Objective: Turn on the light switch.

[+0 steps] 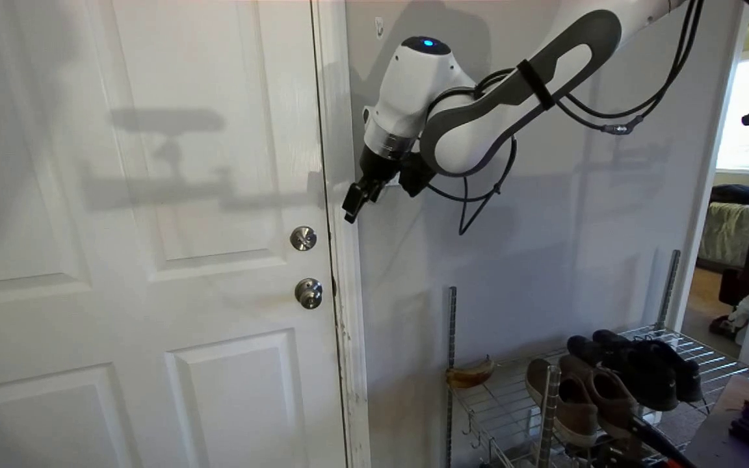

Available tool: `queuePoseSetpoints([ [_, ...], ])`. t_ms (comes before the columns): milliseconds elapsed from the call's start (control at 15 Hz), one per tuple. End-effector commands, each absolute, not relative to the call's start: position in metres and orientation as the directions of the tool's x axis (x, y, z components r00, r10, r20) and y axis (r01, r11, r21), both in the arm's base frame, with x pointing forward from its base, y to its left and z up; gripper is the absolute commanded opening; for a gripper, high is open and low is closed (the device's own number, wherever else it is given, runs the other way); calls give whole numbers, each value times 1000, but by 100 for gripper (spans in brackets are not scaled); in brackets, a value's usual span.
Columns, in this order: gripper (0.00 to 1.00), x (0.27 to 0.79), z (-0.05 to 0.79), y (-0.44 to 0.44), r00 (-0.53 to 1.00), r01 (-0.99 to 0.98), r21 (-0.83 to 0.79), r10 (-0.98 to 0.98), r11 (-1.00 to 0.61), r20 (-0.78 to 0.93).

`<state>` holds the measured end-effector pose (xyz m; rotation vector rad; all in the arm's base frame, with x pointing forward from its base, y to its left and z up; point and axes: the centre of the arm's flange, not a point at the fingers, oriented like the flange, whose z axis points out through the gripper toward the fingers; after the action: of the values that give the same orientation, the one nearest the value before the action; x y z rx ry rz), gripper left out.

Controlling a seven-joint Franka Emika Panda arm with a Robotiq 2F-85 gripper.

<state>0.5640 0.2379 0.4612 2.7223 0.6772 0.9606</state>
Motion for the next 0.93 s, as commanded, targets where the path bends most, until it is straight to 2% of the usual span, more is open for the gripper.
queuePoseSetpoints([
  [0, 100, 548, 470, 236, 724, 201, 299, 347, -933, 596],
  [400, 100, 547, 490, 210, 702, 3, 317, 227, -949, 675],
  [867, 100, 560, 493, 206, 705, 14, 298, 221, -954, 674],
])
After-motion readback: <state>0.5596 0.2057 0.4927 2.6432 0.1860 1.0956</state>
